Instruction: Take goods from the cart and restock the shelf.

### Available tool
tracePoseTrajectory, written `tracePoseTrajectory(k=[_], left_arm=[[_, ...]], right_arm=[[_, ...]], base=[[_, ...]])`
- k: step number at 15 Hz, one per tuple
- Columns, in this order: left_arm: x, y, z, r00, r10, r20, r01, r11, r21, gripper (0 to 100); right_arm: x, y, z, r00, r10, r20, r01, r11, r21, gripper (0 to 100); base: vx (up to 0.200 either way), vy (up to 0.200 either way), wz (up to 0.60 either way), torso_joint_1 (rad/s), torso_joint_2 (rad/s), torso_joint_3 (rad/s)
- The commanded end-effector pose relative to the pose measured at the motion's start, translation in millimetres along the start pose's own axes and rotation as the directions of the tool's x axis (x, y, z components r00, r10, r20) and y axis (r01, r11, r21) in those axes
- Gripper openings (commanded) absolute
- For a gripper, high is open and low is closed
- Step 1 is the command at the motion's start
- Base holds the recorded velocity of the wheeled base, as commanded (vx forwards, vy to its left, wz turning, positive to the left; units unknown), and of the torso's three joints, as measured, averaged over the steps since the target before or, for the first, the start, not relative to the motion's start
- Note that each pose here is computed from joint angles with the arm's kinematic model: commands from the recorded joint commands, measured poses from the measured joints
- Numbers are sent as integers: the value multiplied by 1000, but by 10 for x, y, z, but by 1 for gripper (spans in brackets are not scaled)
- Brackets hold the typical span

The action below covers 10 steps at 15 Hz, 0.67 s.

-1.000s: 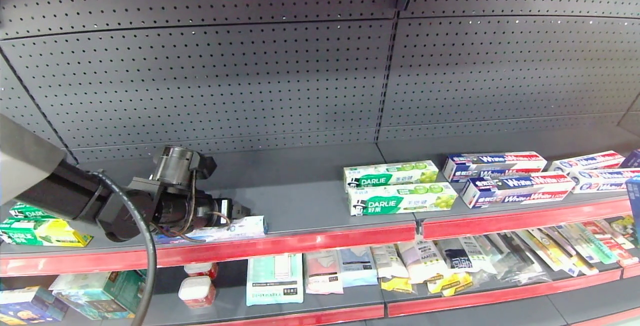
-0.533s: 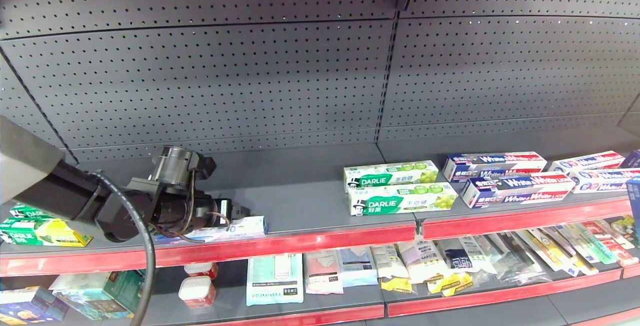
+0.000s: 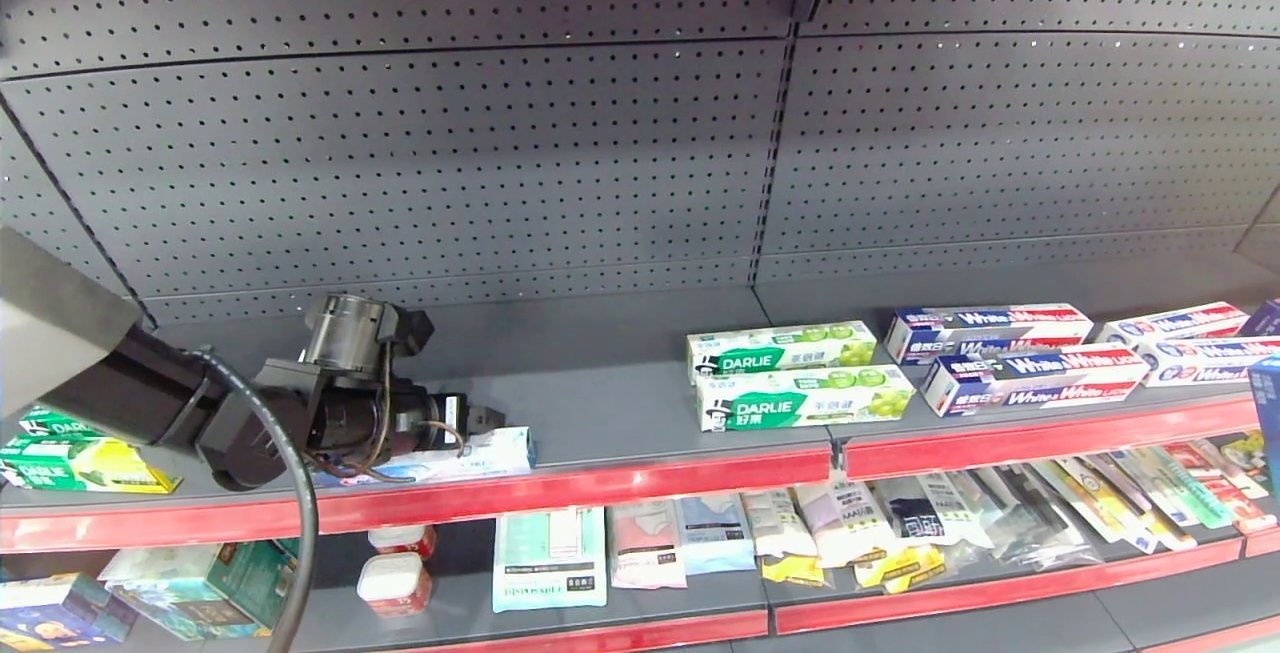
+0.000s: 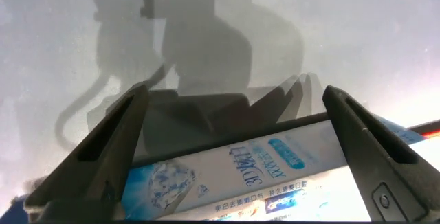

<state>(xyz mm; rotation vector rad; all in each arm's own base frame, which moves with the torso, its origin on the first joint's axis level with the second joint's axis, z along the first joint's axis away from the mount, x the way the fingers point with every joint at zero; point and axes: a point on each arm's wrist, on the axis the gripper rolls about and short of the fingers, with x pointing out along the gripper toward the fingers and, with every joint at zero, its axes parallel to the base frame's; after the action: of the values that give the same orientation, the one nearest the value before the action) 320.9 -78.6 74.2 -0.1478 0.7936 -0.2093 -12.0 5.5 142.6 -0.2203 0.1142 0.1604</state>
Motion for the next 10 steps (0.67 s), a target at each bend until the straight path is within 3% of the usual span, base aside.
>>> tracePoseTrajectory(k=[1,10], left_arm=[[10,3,-5,1000,-2,13,2,1000,1,100],[-126,-39,75,997,-50,52,49,999,15,100]], right_arm=[[1,0,0,1000,1,-1,-1,1000,0,0],[3,1,-4,1000,-1,-3,1,1000,-1,0]], base=[[0,0,0,0,0,0],[0,0,0,0,0,0]])
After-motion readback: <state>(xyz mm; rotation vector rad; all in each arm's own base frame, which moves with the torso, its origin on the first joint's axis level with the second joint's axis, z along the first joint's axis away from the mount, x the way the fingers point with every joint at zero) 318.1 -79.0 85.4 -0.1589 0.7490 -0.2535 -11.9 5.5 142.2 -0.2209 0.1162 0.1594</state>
